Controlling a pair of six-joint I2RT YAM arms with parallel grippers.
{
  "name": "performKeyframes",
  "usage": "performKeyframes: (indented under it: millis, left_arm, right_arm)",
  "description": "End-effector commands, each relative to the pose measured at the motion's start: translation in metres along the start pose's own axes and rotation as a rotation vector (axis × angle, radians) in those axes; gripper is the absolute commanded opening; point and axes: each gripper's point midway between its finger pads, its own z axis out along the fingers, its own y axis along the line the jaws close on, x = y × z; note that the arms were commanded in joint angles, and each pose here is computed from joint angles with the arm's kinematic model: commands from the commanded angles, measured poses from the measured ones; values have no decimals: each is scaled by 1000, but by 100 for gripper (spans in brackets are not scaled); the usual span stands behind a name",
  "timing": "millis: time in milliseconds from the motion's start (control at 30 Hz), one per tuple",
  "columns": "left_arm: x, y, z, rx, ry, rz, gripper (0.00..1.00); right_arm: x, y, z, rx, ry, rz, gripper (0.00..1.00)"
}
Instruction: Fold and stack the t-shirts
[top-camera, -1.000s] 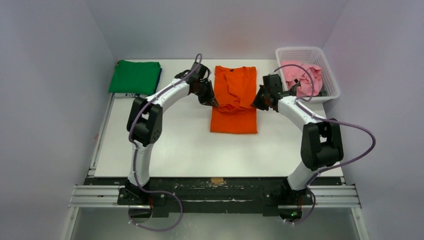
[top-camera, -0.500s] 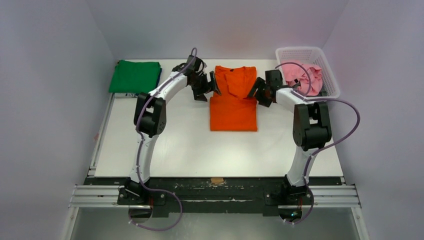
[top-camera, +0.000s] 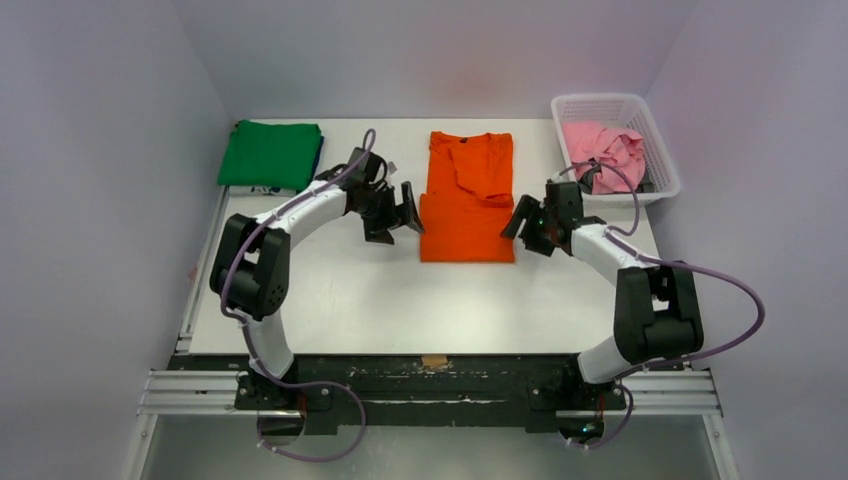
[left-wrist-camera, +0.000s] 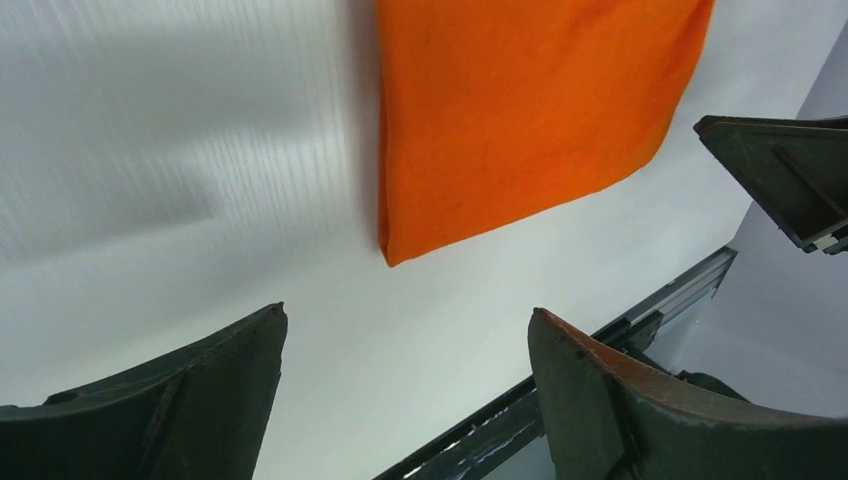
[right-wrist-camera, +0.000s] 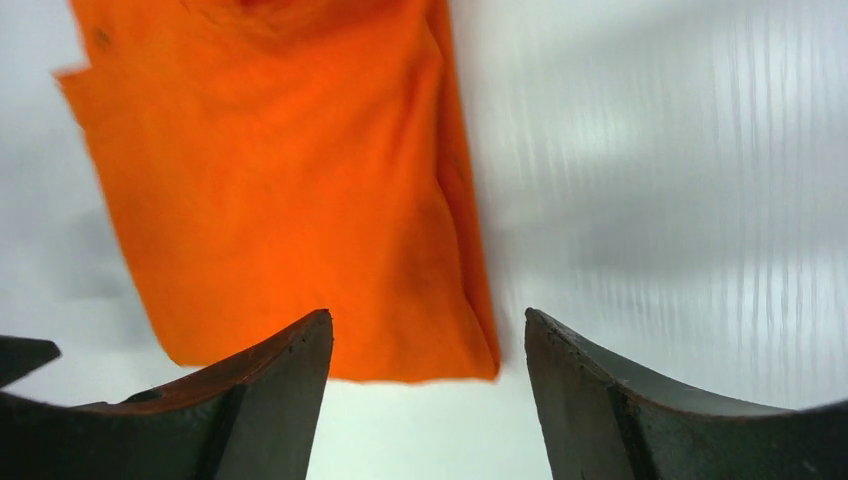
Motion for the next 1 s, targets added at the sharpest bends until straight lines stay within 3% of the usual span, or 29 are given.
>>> performKeyframes:
  millis: [0,233,533,600,700,967]
  left_arm:
    - [23,4,14,21,13,13,85]
    - [48,11,37,-13,68,8,74]
    - [53,19,59,-33,90,-6,64]
    - [55,21,64,-40,98,-10,61]
    - [56,21,71,-32,102,-28,57]
    - [58,24,81,-60,103,-33,43]
  right_arm:
    - [42,-9,-10,-40,86,2,67]
    - [63,-11,3,-78,111,50,48]
    - [71,-36,16,18,90,83,38]
    - [74,-40,16,37,89,95,28]
    - [81,-49,16,74,100,115,2]
    - [109,-69,7,143,148,158,0]
